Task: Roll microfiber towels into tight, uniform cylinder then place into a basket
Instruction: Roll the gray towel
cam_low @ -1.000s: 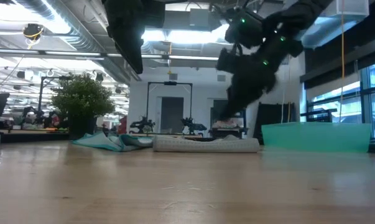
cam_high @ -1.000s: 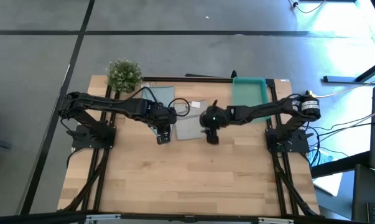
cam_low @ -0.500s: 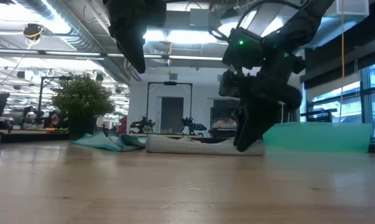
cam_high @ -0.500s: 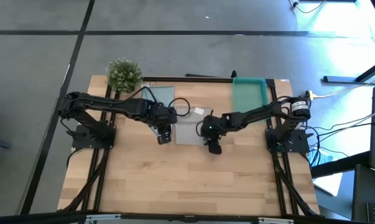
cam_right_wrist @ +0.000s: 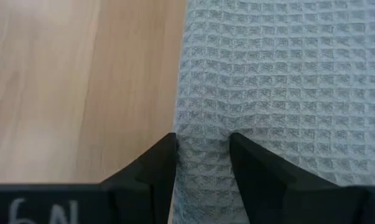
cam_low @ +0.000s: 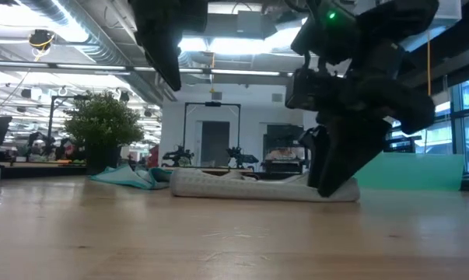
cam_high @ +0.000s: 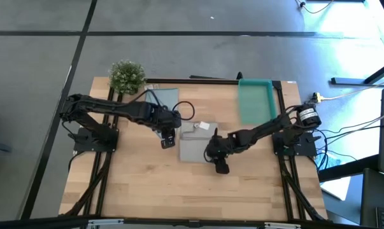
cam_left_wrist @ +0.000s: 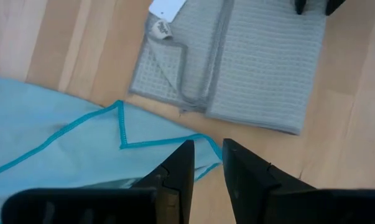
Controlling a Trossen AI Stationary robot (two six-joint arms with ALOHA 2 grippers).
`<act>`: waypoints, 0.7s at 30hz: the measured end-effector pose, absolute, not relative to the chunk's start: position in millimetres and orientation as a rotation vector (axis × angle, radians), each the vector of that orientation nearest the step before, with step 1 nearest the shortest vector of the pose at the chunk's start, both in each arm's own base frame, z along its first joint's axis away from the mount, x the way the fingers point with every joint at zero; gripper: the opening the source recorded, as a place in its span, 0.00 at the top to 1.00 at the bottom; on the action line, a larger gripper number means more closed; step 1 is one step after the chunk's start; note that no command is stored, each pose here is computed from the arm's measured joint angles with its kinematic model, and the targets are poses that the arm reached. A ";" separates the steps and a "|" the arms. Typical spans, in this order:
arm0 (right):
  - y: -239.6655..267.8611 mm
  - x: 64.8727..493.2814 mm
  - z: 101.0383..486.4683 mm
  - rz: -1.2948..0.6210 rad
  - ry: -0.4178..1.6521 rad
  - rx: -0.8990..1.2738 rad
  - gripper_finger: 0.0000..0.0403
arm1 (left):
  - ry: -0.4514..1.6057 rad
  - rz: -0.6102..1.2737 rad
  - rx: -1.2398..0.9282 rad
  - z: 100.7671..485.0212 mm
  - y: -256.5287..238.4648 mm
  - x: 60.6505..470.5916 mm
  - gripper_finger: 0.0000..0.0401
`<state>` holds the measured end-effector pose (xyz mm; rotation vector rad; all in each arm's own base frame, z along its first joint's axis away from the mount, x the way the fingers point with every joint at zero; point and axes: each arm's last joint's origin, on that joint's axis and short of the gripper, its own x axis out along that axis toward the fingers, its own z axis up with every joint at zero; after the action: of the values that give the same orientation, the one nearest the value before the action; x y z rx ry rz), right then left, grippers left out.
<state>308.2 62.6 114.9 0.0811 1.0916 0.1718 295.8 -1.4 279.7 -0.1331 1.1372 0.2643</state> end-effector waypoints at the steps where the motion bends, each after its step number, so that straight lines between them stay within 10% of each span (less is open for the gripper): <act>1: 63.7 308.2 115.0 0.174 1.088 0.078 0.62 | 1.137 0.261 -0.131 279.7 -2.4 295.8 0.80; 21: 77.3 294.2 130.2 0.225 1.142 -0.105 0.62 | 1.140 0.251 -0.129 279.5 -4.5 295.7 0.80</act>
<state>294.2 77.3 130.2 -0.1051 1.1416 0.2254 295.7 -4.5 279.5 -0.1287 1.1404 0.2509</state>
